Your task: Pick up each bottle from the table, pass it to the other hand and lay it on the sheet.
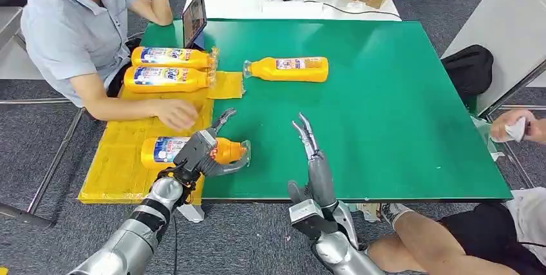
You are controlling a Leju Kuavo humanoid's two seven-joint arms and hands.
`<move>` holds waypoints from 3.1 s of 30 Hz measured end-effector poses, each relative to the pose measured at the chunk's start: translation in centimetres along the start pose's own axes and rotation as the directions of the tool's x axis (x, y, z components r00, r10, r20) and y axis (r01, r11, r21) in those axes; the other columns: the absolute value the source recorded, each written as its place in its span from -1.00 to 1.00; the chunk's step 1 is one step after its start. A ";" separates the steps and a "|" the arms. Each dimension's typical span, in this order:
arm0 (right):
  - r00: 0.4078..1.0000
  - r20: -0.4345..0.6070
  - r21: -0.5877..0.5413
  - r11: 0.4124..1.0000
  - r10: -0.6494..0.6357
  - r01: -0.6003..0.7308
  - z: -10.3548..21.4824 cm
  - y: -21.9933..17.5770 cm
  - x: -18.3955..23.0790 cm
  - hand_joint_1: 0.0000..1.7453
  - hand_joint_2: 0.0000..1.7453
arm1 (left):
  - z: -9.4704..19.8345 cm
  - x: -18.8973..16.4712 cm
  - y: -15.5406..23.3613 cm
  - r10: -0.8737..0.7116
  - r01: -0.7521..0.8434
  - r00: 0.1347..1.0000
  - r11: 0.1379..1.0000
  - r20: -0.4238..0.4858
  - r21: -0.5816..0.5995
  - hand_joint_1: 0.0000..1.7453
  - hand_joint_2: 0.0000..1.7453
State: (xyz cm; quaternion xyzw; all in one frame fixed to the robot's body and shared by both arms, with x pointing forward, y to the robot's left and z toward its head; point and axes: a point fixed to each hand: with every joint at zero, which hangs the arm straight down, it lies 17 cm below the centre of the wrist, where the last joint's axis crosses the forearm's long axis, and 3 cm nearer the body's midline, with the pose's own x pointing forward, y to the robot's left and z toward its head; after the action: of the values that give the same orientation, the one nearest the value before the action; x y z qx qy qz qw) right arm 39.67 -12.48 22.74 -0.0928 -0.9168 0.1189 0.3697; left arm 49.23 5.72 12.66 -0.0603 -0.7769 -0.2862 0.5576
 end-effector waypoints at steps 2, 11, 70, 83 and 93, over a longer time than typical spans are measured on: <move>1.000 0.000 -0.001 1.000 0.001 -0.001 0.0 0.0 0.0 -1.00 -1.00 | 0.0 0.5 0.2 0.017 -0.017 1.000 1.000 0.012 0.020 -1.00 1.00; 0.999 -0.027 0.036 0.999 0.029 -0.028 1.1 -0.1 -1.3 -1.00 1.00 | 3.0 7.1 8.6 0.600 -0.693 0.721 0.638 0.347 0.336 -1.00 1.00; 0.781 -0.279 0.642 0.713 0.558 -0.280 3.0 -2.3 -23.3 -1.00 1.00 | 9.4 10.5 10.9 0.228 -0.399 0.910 0.711 0.347 0.579 -1.00 1.00; 0.761 -0.348 0.745 0.654 0.548 -0.130 4.8 -0.3 -24.5 0.98 1.00 | 8.9 10.0 10.3 0.274 -0.429 0.898 0.711 0.343 0.556 -1.00 1.00; 0.718 -0.334 0.840 0.539 0.610 -0.067 5.2 -0.2 -25.3 1.00 1.00 | 8.9 9.0 9.9 0.315 -0.451 0.890 0.710 0.329 0.540 -1.00 1.00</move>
State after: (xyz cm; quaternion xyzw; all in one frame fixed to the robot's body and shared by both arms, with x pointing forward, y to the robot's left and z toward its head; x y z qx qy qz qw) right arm 54.00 -20.00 2.57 -0.1426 -0.5647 0.5420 0.6058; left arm 42.60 16.40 22.59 -0.0705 -0.8517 0.1072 0.5081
